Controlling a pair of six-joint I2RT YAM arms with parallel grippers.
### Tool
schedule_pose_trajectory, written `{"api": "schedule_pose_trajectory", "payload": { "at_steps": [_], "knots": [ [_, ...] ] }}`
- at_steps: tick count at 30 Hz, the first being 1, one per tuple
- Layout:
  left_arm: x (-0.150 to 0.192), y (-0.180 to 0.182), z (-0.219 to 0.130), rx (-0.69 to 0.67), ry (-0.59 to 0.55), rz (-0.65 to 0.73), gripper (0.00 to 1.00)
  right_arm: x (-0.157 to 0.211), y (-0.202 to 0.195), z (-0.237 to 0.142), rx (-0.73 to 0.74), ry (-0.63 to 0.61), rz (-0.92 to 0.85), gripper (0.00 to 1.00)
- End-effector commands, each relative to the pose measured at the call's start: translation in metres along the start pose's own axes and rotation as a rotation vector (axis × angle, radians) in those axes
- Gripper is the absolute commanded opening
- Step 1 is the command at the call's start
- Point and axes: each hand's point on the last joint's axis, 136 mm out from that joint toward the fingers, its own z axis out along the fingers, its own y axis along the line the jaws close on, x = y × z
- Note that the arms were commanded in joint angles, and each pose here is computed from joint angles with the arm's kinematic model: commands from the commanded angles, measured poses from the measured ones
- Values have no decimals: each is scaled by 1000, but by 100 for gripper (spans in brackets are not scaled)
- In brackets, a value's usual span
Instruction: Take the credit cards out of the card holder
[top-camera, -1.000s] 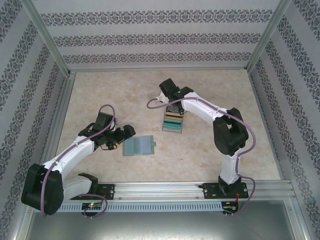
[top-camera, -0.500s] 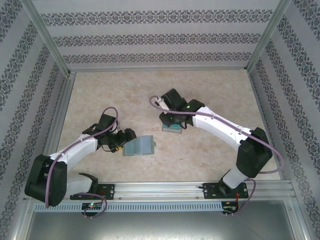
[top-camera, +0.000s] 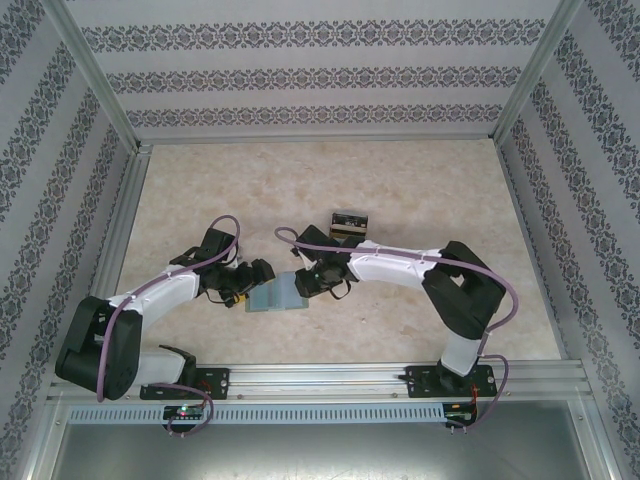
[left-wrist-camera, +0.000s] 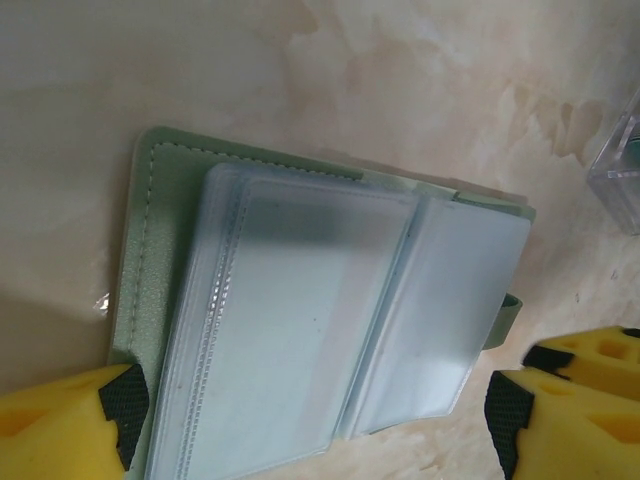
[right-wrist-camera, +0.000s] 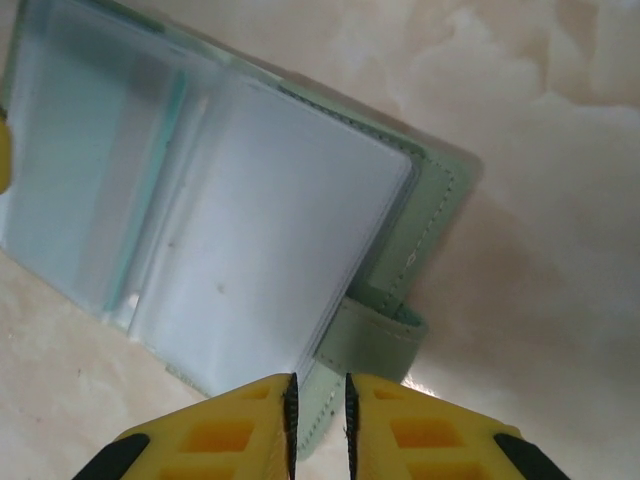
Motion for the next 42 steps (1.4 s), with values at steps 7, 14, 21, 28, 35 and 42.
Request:
{"api": "schedule_pose_trajectory", "payload": {
  "at_steps": [7,14,21,28,35,42],
  "knots": [
    [-1,0,5,32,8,-2,89,16,0,30,-25,64,68,20],
    [-1,-1,6,38,10,-5,88,22,-3,40,-21,86,84,20],
    [-11,-6,-13,30,-82,17,87,24,-3,39,-18,89,86,20],
    [-11,-8,-8,39,-64,14,86,22,-1,40,-25,86,89,20],
    [-18,3,-19,-38,-131,2,87,22,-1,39,-26,89,89,20],
    [-15,-13,-12,56,-90,21,86,23,0,39,-28,91,89,19]
  ]
}}
